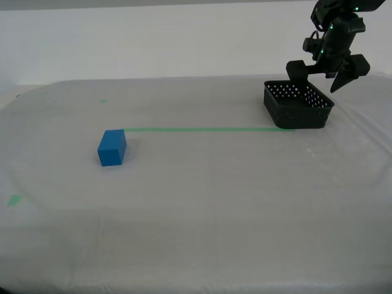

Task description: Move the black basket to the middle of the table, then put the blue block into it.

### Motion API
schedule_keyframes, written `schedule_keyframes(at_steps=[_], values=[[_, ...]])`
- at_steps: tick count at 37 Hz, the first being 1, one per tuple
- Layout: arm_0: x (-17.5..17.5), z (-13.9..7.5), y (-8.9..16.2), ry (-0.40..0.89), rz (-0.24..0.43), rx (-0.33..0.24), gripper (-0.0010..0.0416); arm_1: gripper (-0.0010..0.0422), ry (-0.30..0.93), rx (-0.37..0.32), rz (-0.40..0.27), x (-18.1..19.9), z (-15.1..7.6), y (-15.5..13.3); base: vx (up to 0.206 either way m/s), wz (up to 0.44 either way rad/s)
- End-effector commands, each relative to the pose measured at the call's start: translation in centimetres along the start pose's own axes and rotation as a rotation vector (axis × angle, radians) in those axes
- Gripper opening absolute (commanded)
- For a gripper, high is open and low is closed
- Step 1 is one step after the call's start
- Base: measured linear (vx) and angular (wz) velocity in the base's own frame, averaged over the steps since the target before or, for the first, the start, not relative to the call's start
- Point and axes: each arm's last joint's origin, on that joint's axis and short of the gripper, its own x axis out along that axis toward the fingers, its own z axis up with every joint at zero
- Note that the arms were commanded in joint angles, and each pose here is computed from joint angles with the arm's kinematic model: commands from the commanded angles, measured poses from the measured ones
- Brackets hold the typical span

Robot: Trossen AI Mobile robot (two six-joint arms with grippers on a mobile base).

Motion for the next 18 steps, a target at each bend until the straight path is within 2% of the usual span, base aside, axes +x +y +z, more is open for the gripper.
schedule_keyframes(at_steps=[1,11,18], values=[[0.6,-0.6,0.1,-0.008,-0.003,0.000,0.0398,0.0000,-0.005,0.002,0.000,0.0,0.1,0.0,0.000,0.000],[1.5,-1.7,0.1,-0.005,-0.003,0.000,0.0397,0.0000,-0.005,0.002,0.000,0.0,0.1,0.0,0.000,0.000],[1.7,-1.9,0.1,0.004,-0.002,0.000,0.0379,0.0000,-0.005,0.002,0.001,0.0,0.1,0.0,0.000,0.000]])
